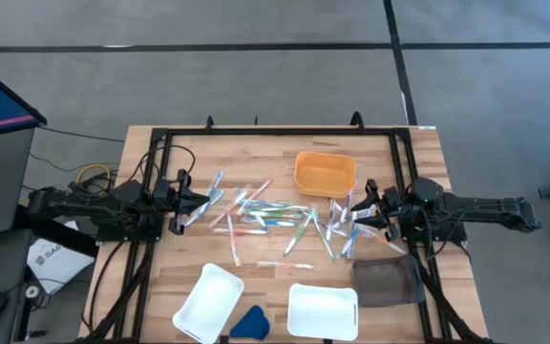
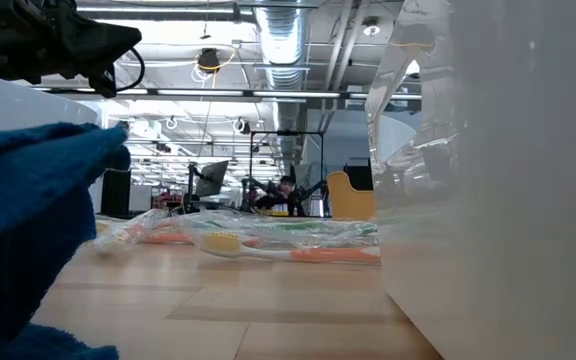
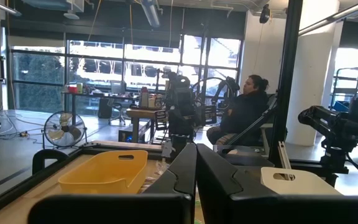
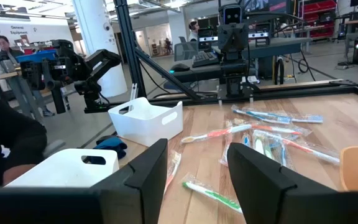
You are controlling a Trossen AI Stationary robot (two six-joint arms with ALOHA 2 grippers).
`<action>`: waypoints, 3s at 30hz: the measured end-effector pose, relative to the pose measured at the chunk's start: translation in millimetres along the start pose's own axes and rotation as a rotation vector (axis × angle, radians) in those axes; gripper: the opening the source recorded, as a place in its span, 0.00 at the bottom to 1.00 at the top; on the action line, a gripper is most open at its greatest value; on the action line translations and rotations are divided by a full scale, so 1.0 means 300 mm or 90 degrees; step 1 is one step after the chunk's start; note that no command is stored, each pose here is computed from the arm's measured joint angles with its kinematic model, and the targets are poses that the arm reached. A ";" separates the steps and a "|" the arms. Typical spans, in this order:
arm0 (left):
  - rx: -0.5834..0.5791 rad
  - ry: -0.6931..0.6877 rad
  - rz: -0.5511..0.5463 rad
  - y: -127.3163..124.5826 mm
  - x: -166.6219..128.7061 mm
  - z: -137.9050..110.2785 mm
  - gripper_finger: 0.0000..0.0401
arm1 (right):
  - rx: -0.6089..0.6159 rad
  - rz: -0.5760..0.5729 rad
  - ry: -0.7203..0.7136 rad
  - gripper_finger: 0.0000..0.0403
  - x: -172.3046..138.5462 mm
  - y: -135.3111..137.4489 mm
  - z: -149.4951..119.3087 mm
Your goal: Pick & Place Toothbrushes
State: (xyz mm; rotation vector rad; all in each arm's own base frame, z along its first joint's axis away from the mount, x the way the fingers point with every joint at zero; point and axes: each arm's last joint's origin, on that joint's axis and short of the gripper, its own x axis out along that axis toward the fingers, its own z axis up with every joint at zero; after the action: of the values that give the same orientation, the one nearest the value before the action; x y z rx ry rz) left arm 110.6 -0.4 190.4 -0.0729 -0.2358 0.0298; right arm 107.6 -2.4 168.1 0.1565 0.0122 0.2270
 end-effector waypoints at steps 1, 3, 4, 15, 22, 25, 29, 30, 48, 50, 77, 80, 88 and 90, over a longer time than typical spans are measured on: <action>0.000 0.000 0.000 0.000 0.000 0.000 0.01 | 0.000 0.000 0.000 0.40 0.000 0.000 0.000; 0.000 0.000 0.000 0.000 0.000 0.000 0.01 | 0.000 0.000 0.000 0.40 0.000 0.000 0.000; 0.000 0.000 0.000 0.000 0.000 0.000 0.01 | 0.000 0.000 0.000 0.40 0.000 0.000 0.000; 0.000 0.000 0.000 0.000 0.000 0.000 0.01 | 0.000 0.000 0.000 0.40 0.000 0.000 0.000; 0.000 0.000 0.000 0.000 0.000 0.000 0.01 | 0.000 0.000 0.000 0.40 0.000 0.000 0.000; 0.000 0.000 0.000 0.000 0.000 0.000 0.01 | 0.000 0.000 0.000 0.40 0.000 0.000 0.000; 0.000 0.000 0.000 0.000 0.000 0.000 0.01 | 0.000 0.000 0.000 0.40 0.000 0.000 0.000; 0.000 0.000 0.000 0.000 0.000 0.000 0.01 | 0.000 0.000 0.000 0.40 0.000 0.000 0.000; 0.000 0.000 0.000 0.000 0.000 0.000 0.01 | 0.000 0.000 0.000 0.40 0.000 0.000 0.000; 0.000 0.000 0.000 0.000 0.000 0.000 0.01 | 0.000 0.000 0.000 0.40 0.000 0.000 0.000; 0.030 -0.171 -0.005 -0.005 -0.008 0.090 0.01 | 0.000 0.000 0.000 0.40 0.000 0.000 0.000; 0.041 -0.163 -0.003 -0.009 0.021 0.134 0.01 | 0.000 0.000 0.000 0.40 0.000 0.000 0.000; 0.110 -0.096 0.004 -0.031 0.250 0.278 0.01 | 0.000 0.000 0.000 0.40 0.000 0.000 0.000; 0.111 -0.080 0.004 -0.035 0.316 0.295 0.01 | 0.000 0.000 0.000 0.40 0.000 0.000 0.000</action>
State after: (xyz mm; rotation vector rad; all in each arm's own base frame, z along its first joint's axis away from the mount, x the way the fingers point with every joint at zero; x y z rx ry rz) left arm 182.1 -1.3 299.1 0.1024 -0.3578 0.0605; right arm 107.6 -2.4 168.1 0.1561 0.0119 0.2268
